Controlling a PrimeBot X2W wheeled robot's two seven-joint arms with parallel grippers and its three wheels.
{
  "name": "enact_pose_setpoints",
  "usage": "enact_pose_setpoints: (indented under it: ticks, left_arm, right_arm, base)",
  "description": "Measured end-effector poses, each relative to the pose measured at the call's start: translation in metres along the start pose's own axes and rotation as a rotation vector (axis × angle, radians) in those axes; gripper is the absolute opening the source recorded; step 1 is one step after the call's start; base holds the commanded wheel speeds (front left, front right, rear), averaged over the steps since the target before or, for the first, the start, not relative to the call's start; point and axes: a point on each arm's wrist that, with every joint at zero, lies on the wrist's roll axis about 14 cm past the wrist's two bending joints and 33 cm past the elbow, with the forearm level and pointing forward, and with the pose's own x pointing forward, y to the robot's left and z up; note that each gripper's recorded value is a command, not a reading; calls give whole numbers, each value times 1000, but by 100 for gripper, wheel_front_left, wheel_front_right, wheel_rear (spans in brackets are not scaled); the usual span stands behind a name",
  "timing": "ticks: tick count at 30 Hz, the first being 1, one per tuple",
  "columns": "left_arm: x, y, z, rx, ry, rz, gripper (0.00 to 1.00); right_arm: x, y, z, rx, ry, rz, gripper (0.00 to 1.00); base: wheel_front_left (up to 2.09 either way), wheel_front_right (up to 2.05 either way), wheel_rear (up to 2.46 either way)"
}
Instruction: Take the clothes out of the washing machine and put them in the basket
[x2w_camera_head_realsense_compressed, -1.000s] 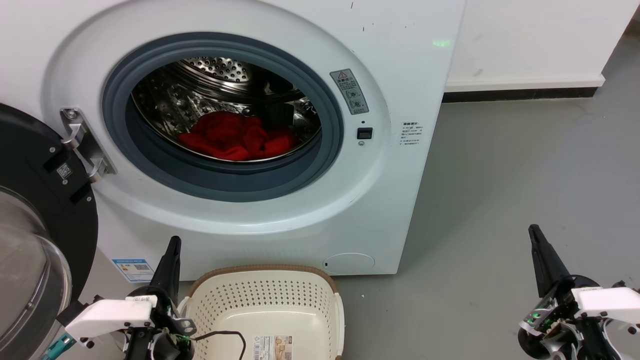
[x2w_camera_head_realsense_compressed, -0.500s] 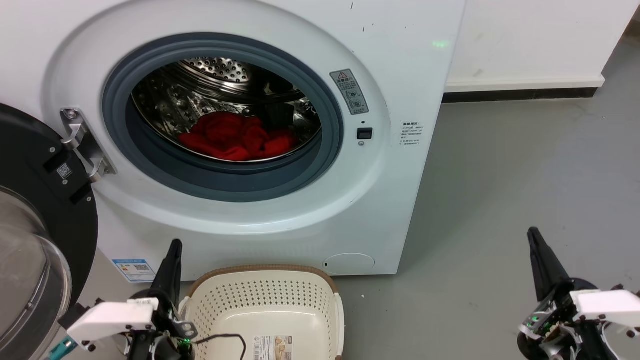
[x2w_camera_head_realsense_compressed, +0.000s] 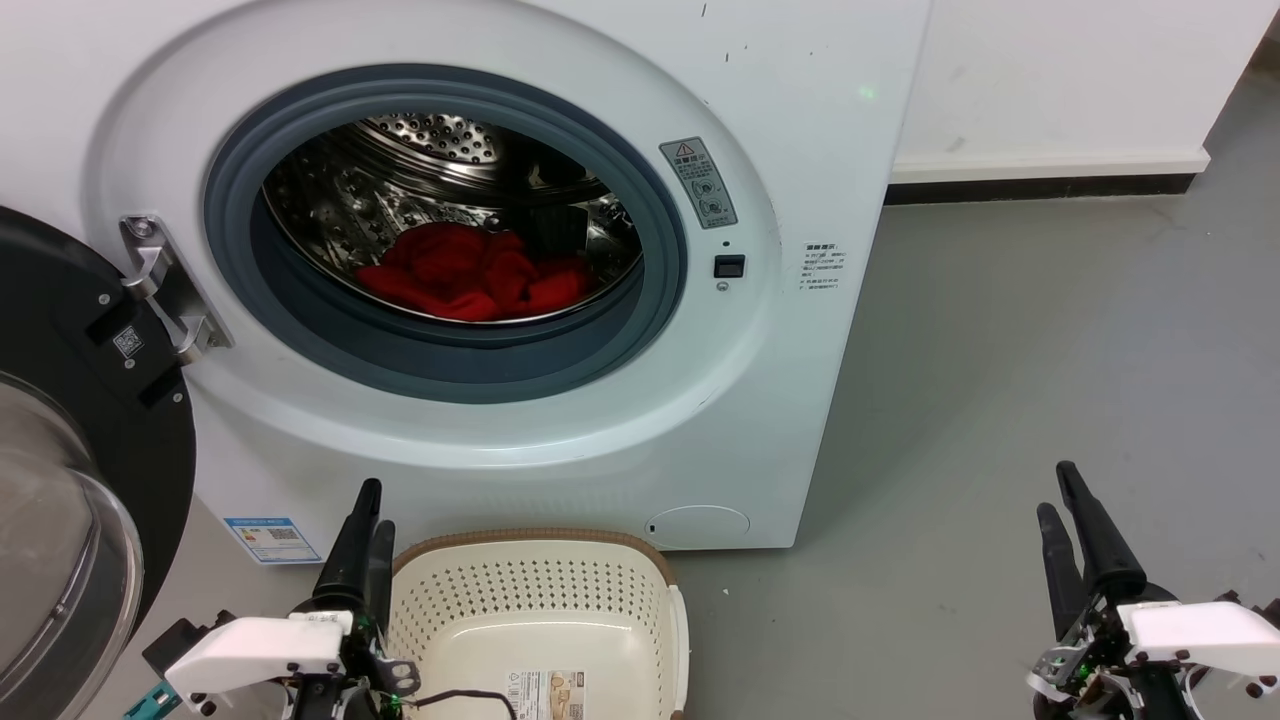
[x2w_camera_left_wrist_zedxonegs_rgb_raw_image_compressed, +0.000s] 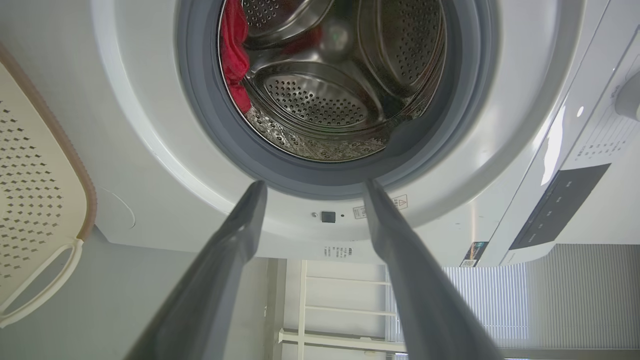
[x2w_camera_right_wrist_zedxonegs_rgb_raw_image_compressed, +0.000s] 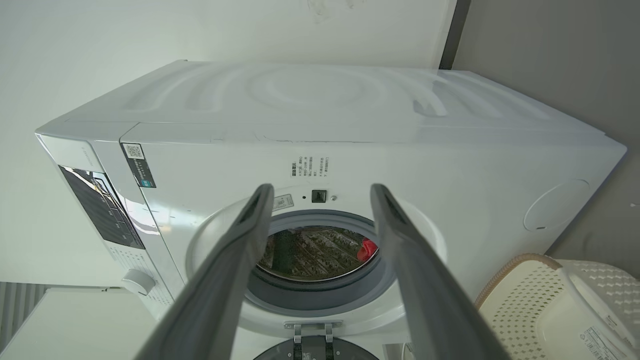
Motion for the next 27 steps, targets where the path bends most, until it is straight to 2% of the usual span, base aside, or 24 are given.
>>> enact_pose_setpoints:
  ticks: [9, 27]
  left_arm:
    - [3, -12, -4, 137, -4, -35, 100]
    - [4, -32, -18, 507, 0, -88, 100]
  right_arm:
    - [1, 10, -4, -126, -5, 30, 100]
    - [-2, 26, -13, -561, -4, 93, 100]
  base:
    - [0, 0, 0]
    - [0, 0, 0]
